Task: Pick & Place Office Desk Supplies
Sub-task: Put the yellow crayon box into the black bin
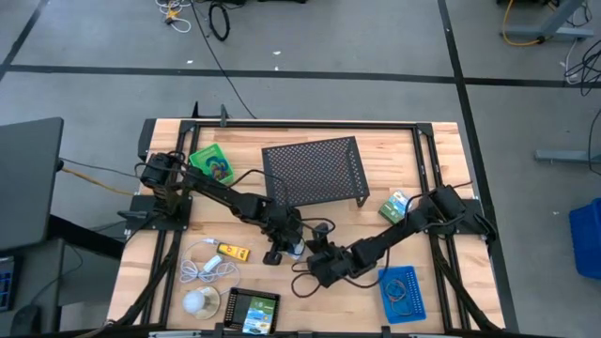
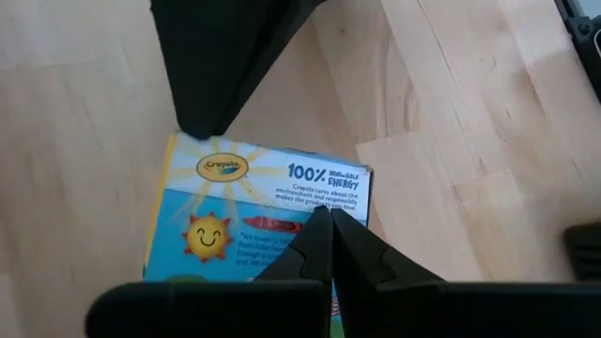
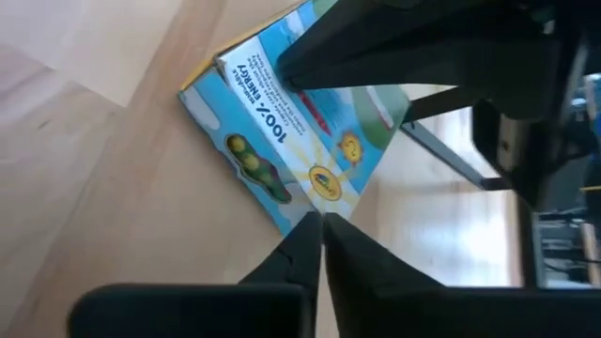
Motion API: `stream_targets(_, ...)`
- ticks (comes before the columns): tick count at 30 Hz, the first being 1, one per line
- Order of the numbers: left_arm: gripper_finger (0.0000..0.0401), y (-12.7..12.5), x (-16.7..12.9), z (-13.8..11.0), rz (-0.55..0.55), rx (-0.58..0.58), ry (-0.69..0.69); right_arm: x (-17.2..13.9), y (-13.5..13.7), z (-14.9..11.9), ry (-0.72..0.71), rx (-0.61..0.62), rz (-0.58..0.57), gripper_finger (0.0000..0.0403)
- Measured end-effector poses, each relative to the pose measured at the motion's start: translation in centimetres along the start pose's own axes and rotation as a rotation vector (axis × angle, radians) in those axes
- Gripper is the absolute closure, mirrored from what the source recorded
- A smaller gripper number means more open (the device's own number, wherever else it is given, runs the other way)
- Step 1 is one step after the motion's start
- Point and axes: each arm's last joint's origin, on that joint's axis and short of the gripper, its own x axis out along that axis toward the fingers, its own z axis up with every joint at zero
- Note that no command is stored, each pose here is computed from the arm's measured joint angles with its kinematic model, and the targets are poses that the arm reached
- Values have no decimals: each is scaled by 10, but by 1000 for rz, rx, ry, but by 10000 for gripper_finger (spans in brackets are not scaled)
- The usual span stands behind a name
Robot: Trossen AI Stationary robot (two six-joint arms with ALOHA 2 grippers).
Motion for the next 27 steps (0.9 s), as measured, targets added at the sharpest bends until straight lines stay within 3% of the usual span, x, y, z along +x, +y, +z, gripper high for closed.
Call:
stream_targets(4, 400, 2, 0, 0, -3, -6, 1, -2, 4, 0, -16, 33, 88, 343)
stream_targets(7, 400, 1, 0, 0, -10, -9, 1, -4, 11, 4, -58, 132, 191, 316)
stream_targets(11, 400, -1, 1, -1, -12, -9, 4, -8, 14, 5, -55, 285, 173, 286)
stream_targets(22, 400, -5, 1, 0, -6, 10, 3, -18, 22, 7, -65, 338, 89, 210)
stream_targets(27, 400, -5, 1, 0, 0, 18, 1, -25, 29, 10, -91, 371, 79, 209)
